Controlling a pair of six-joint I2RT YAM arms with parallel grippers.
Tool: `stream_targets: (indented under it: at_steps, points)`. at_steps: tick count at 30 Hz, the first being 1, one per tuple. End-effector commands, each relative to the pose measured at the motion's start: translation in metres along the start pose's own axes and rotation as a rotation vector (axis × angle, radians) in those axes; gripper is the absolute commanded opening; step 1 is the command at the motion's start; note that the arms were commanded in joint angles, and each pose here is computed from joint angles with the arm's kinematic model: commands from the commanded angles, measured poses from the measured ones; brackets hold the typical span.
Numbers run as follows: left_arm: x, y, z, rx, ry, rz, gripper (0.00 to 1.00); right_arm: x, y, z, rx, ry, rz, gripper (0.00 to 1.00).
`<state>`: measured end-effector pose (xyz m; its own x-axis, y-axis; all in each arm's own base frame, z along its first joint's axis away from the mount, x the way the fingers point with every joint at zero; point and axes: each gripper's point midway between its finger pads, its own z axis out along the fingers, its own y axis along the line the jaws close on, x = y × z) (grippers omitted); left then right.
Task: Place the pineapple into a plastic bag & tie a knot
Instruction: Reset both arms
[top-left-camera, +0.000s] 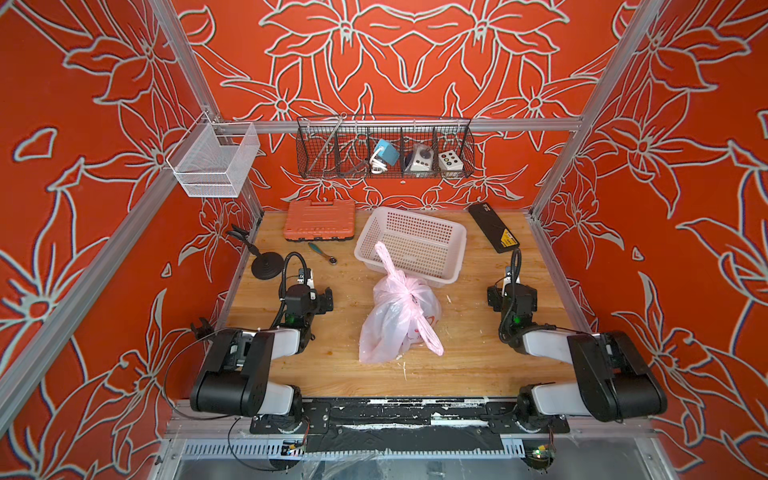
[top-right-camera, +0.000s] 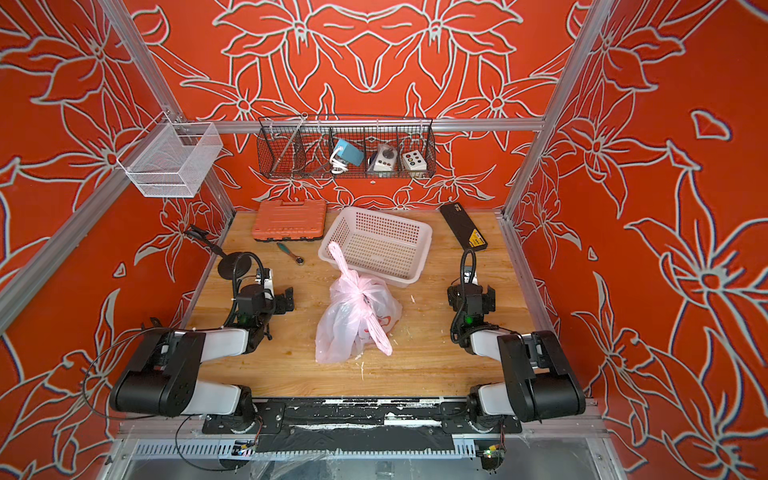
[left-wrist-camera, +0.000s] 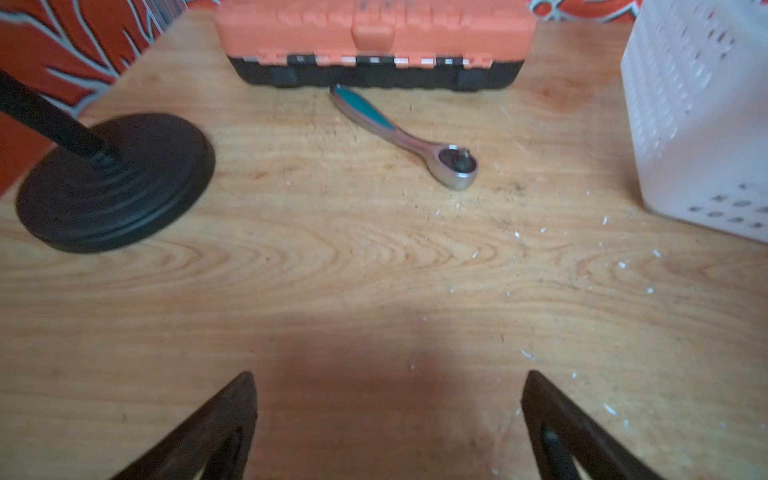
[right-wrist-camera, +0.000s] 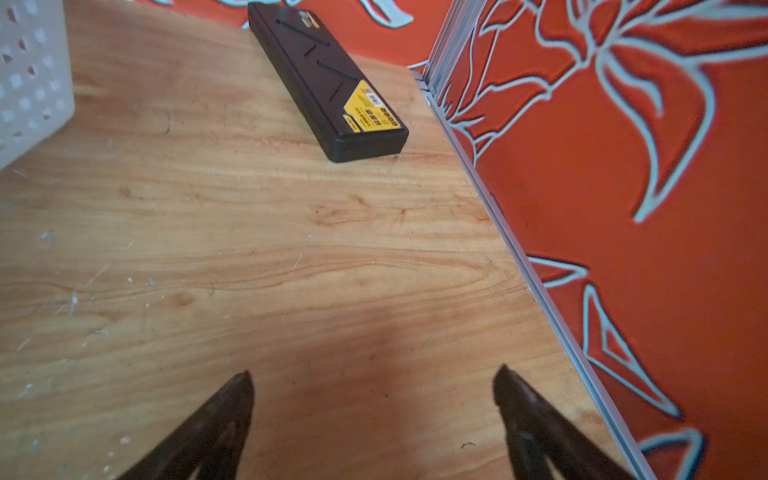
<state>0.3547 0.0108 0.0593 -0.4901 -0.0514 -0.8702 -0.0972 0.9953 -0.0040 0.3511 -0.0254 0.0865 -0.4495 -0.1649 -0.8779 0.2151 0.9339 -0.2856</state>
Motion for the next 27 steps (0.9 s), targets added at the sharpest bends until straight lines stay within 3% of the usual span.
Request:
stream_targets:
  at_steps: [1,3,12,27]
  points:
    - [-0.030,0.002,0.000,0.012,-0.116,-0.021,0.98,-0.013,0.005,-0.010,-0.053,-0.159,0.046,0.98]
    - [-0.029,0.002,0.000,0.013,-0.100,-0.022,0.98,-0.026,0.011,-0.019,-0.026,-0.258,0.013,0.97]
    - [-0.028,0.003,0.001,0.014,-0.093,-0.027,0.98,-0.018,0.002,0.009,-0.028,-0.082,0.068,0.98]
    - [-0.028,0.003,0.001,0.014,-0.093,-0.027,0.98,-0.019,0.000,0.008,-0.043,-0.092,0.083,0.98]
